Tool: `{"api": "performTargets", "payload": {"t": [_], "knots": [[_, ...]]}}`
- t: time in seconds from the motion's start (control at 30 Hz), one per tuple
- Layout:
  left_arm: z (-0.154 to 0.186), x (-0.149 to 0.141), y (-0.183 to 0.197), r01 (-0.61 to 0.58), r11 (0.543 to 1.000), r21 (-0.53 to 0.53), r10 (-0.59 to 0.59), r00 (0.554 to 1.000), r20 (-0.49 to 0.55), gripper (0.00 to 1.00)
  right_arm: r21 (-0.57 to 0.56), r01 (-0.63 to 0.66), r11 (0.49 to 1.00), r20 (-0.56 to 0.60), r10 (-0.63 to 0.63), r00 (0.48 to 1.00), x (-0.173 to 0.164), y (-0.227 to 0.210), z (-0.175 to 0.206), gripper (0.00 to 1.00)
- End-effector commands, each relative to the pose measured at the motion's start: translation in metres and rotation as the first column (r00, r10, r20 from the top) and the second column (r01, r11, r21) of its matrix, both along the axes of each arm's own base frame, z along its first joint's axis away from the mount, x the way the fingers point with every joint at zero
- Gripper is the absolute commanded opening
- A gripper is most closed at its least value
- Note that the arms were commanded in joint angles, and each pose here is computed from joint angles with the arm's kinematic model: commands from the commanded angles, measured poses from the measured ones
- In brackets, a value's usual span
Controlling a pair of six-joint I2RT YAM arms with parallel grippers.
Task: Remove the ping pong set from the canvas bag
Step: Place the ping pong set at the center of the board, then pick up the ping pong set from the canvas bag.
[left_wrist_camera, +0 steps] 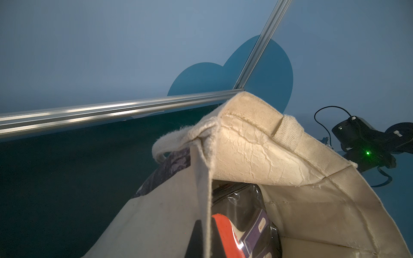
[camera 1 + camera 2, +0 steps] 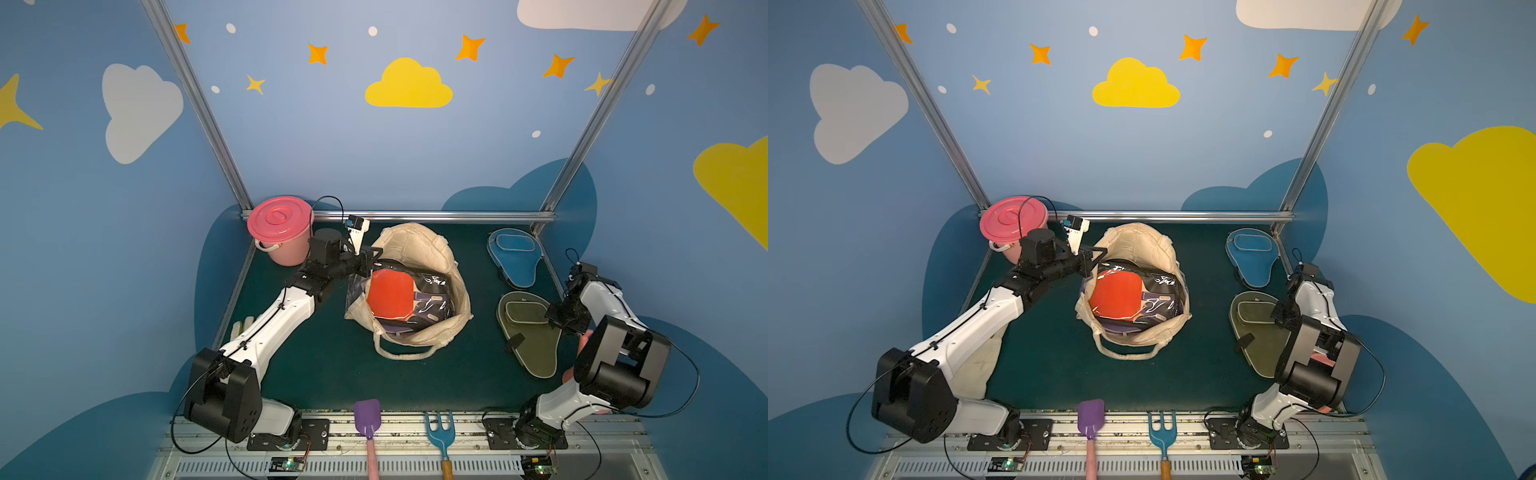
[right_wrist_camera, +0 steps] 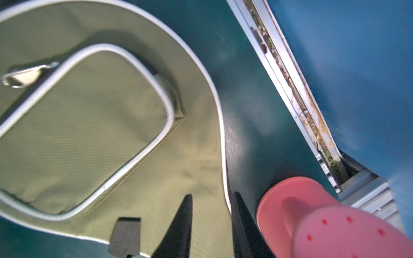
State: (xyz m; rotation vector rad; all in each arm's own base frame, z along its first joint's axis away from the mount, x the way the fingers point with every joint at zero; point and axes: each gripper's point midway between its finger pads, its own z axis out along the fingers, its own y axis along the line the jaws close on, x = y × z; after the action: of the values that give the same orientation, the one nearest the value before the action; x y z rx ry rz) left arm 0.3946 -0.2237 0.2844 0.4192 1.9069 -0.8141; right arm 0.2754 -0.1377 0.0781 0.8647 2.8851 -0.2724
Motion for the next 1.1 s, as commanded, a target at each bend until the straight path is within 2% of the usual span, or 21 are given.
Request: {"api": "performTargets", "payload": {"t": [0.0,0.23,0.27,0.37,0.4,0.47,0.57,0.63,0.73,0.87,0.97,1.07], "knots": [[0.007,-0.001,-0.002,0.023,1.000,-0.001,-0.023,1.000,0.020,0.04,-0.032,-0.006,0.999,-0.005,0.006,1.000,0.005,-0.002,0.006,0.29],[0.008,-0.001,-0.001,0.023,1.000,0.000,-0.023,0.999,0.022,0.04,-0.064,-0.033,0.997,0.034,0.035,0.999,0.016,0.003,0.025,0.38],[0.007,-0.001,-0.001,0.022,1.000,0.001,-0.022,1.000,0.019,0.04,-0.069,-0.048,0.996,0.049,0.051,0.997,0.020,0.006,0.031,0.43],[0.008,-0.001,-0.001,0.018,1.000,0.005,-0.019,1.000,0.022,0.04,-0.085,-0.110,0.990,0.090,0.118,0.989,0.030,0.019,0.052,0.84],[0.009,-0.001,0.000,0.017,1.000,0.009,-0.017,1.000,0.024,0.04,-0.089,-0.135,0.987,0.111,0.145,0.983,0.034,0.025,0.061,0.91],[0.010,0.000,0.001,0.012,1.000,0.015,-0.013,0.999,0.031,0.04,-0.105,-0.178,0.979,0.146,0.192,0.970,0.039,0.036,0.077,0.97],[0.015,0.002,0.003,0.004,0.999,0.035,-0.006,0.999,0.049,0.04,-0.123,-0.259,0.958,0.215,0.281,0.935,0.048,0.057,0.105,0.97],[0.019,0.003,0.005,-0.001,0.999,0.052,-0.002,0.998,0.058,0.04,-0.118,-0.335,0.935,0.277,0.355,0.893,0.054,0.078,0.125,0.97],[0.027,0.006,0.005,-0.002,0.998,0.063,-0.003,0.997,0.072,0.04,-0.129,-0.443,0.887,0.390,0.456,0.800,0.067,0.114,0.157,0.97],[0.043,0.009,0.002,0.007,0.999,0.051,-0.012,0.994,0.106,0.04,-0.201,-0.610,0.767,0.504,0.615,0.607,0.082,0.170,0.207,0.97],[0.056,0.013,0.001,0.001,0.999,0.045,-0.007,0.992,0.129,0.04,-0.269,-0.733,0.624,0.536,0.730,0.425,0.083,0.219,0.238,0.97],[0.064,0.017,0.003,-0.015,0.998,0.056,0.007,0.990,0.138,0.04,-0.334,-0.830,0.446,0.576,0.794,0.195,0.072,0.274,0.266,0.97]]}}
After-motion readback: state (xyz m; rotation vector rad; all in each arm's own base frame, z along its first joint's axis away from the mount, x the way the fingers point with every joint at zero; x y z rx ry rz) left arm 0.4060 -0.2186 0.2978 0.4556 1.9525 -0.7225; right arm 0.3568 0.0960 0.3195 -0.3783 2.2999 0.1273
